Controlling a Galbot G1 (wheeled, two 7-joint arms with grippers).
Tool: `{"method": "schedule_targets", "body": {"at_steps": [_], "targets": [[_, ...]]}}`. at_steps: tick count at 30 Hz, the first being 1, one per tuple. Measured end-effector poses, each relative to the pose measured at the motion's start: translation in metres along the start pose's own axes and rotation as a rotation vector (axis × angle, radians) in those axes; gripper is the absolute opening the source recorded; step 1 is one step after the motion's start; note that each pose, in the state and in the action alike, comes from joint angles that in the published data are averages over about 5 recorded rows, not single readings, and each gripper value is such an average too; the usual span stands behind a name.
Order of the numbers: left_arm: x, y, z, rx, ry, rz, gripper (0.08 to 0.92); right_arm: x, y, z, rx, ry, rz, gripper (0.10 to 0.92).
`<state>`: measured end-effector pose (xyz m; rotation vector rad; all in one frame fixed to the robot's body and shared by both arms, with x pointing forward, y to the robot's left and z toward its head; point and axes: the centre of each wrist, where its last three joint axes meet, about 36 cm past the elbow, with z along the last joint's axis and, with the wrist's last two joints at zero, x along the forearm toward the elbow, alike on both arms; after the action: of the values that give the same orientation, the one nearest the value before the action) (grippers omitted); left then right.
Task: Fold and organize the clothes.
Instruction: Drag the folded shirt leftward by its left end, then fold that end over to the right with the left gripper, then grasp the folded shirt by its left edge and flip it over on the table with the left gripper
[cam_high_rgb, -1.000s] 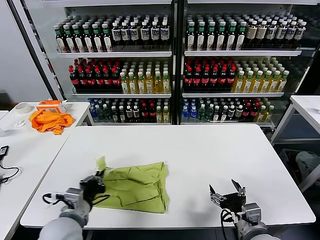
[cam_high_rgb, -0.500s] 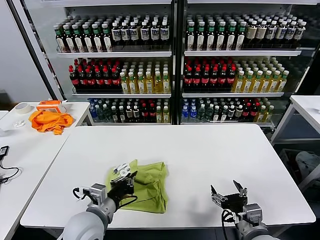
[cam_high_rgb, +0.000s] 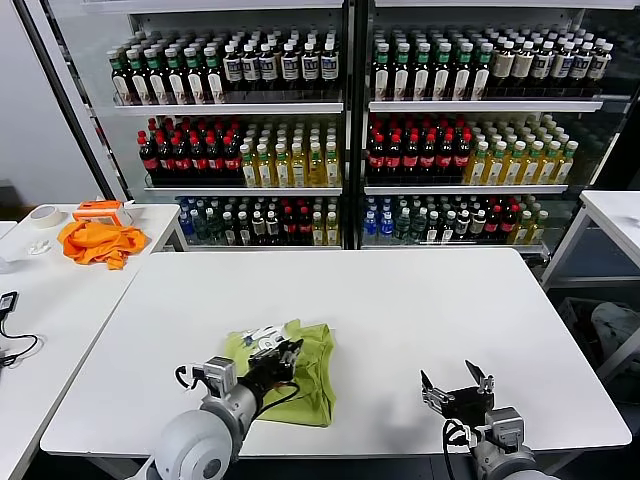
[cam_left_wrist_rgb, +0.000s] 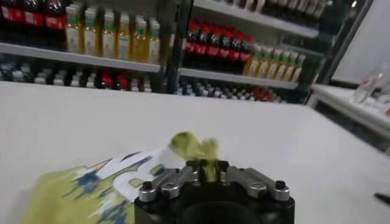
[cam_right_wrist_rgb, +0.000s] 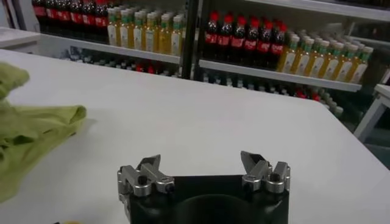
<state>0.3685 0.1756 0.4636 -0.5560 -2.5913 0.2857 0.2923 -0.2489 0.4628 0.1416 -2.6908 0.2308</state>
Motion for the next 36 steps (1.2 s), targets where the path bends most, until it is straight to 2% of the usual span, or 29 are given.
{"method": "schedule_targets", "body": {"at_steps": [5,8,13,19,24,30,33,36], "targets": [[0.004,0.001,-0.004,0.042,-0.048,0.033,0.448,-0.001,0.000,0.000,0.001,0.002,-0.003,0.823],[0.008,0.009,-0.006,0.031,-0.073,0.013,0.526,-0.002,-0.001,0.001,0.002,0.003,-0.005,0.823],[0.014,0.038,0.001,-0.064,-0.071,-0.114,0.665,-0.004,0.000,0.002,0.004,0.005,-0.010,0.823],[0.017,0.070,0.022,-0.169,0.000,-0.265,0.805,-0.005,0.001,0.002,0.006,0.006,-0.015,0.823],[0.016,0.085,0.037,-0.211,0.050,-0.328,0.822,-0.004,0.001,0.003,0.005,0.008,-0.017,0.823],[0.012,0.094,0.051,-0.231,0.082,-0.368,0.821,-0.004,0.000,0.004,0.002,0.013,-0.015,0.823],[0.012,0.096,0.055,-0.226,0.084,-0.378,0.786,-0.005,0.000,0.004,0.001,0.015,-0.016,0.823],[0.012,0.098,0.057,-0.213,0.084,-0.379,0.710,-0.005,0.000,0.005,0.002,0.016,-0.016,0.823]]}}
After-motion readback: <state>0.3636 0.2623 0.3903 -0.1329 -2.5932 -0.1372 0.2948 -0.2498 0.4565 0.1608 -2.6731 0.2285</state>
